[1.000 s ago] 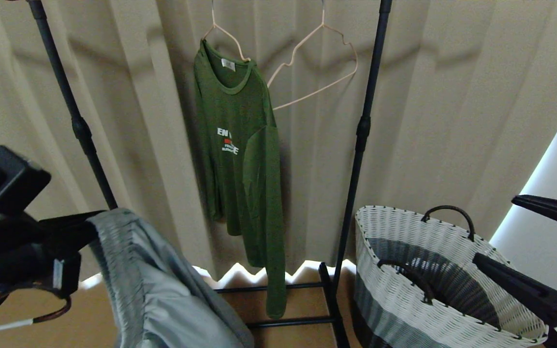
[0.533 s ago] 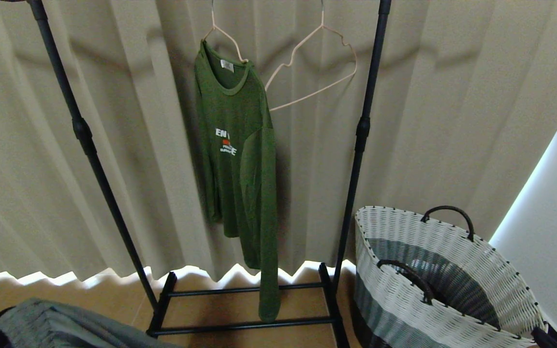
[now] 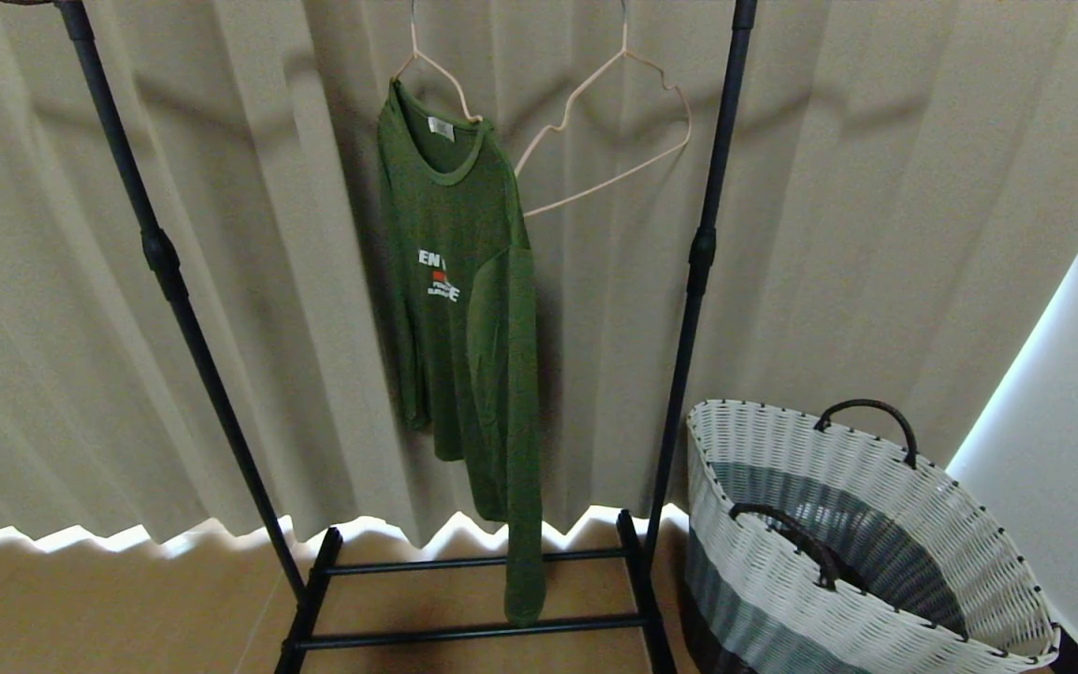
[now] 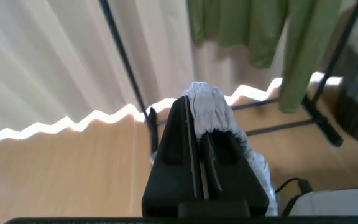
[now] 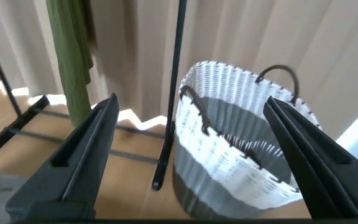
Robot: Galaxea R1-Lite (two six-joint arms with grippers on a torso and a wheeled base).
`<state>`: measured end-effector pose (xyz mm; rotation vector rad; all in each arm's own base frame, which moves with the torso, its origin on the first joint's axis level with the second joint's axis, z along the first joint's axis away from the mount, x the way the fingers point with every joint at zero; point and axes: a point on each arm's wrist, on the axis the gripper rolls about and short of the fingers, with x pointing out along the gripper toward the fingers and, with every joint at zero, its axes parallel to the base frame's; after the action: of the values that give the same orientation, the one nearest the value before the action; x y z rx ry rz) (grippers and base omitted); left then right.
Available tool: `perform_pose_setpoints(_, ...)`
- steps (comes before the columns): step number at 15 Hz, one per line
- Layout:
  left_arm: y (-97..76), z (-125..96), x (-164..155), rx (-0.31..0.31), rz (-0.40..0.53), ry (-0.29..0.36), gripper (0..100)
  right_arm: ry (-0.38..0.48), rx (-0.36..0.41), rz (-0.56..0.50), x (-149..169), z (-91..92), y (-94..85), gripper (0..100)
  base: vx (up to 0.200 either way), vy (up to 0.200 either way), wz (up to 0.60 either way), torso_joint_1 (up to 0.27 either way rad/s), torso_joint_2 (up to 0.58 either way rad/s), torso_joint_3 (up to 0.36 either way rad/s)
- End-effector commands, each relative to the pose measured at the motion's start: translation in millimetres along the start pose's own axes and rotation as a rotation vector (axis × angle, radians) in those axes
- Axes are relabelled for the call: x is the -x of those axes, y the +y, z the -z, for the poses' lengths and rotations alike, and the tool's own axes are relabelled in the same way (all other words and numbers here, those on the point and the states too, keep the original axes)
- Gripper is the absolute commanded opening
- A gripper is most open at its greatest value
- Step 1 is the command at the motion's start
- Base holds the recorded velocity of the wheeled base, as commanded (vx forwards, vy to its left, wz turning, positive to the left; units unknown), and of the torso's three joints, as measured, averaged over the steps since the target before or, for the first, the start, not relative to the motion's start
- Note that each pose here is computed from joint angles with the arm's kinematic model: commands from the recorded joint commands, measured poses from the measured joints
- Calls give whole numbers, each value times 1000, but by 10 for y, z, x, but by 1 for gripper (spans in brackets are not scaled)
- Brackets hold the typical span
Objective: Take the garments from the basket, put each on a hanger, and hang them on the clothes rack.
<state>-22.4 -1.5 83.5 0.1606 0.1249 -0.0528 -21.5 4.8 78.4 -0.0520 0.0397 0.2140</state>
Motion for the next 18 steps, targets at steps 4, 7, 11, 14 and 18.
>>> perform_pose_setpoints(4,-28,70,34,69,67,-64,0,-16,34,201,28,32,-36,100,0,0,0,0,0,0)
perform_pose_setpoints(7,-28,69,35,83,65,-66,0,-18,9,210,27,35,-38,100,0,0,0,0,0,0)
perform_pose_setpoints(11,-28,67,32,109,67,-69,0,-18,12,204,26,35,-37,100,100,0,0,1,0,-1)
perform_pose_setpoints(14,-28,71,31,103,64,-67,0,-19,1,202,26,35,-37,100,200,0,0,1,2,-1)
perform_pose_setpoints(18,-28,71,31,70,63,-68,0,-21,3,202,28,30,-37,100,200,0,0,6,1,2)
